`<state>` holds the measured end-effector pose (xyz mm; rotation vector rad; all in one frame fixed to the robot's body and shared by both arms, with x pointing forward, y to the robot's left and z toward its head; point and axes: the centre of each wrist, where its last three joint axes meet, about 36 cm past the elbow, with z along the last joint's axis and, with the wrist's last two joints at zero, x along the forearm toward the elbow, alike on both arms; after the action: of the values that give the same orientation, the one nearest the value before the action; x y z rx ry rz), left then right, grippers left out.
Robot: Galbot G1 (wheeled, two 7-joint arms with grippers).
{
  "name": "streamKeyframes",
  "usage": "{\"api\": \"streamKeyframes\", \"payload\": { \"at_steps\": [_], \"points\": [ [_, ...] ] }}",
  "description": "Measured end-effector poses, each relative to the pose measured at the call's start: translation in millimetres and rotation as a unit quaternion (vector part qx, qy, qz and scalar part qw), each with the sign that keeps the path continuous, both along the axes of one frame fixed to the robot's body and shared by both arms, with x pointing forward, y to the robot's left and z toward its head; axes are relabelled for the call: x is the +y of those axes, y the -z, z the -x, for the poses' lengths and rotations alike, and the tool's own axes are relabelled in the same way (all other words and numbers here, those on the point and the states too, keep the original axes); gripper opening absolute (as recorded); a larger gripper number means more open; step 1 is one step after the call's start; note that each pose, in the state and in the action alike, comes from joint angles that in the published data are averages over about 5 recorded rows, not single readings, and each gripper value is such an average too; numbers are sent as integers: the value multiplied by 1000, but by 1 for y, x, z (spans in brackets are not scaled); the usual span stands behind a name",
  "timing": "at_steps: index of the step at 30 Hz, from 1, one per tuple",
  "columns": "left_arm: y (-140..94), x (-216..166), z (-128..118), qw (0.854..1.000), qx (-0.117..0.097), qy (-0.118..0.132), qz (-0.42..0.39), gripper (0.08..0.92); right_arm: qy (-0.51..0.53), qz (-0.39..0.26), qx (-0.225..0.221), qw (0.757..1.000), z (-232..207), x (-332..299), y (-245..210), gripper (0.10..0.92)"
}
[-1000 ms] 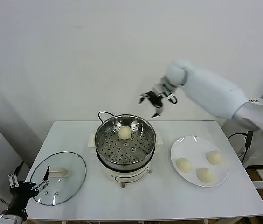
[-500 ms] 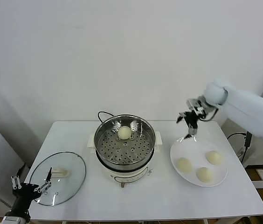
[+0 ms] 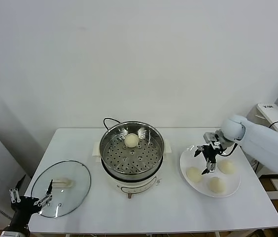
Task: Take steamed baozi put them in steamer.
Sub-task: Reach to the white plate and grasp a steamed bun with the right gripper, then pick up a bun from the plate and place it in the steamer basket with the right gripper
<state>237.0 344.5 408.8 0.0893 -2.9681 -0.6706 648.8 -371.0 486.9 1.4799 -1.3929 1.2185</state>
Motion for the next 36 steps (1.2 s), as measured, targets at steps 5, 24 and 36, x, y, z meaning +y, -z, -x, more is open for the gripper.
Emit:
{"api": "streamKeyframes", "payload": {
  "at_steps": [5,24,36],
  "points": [
    [1,2,2,1000,4,-3,-2,823,-2,-1,5,1000,0,5,17,823],
    [1,7,5,1000,5,-7,-4,823,6,0,9,1000,-1,-1,32,465],
    [-2,10,5,1000,1,-6,-6,823,20,-53,-26,998,-23,-7,-69,450]
  ]
}}
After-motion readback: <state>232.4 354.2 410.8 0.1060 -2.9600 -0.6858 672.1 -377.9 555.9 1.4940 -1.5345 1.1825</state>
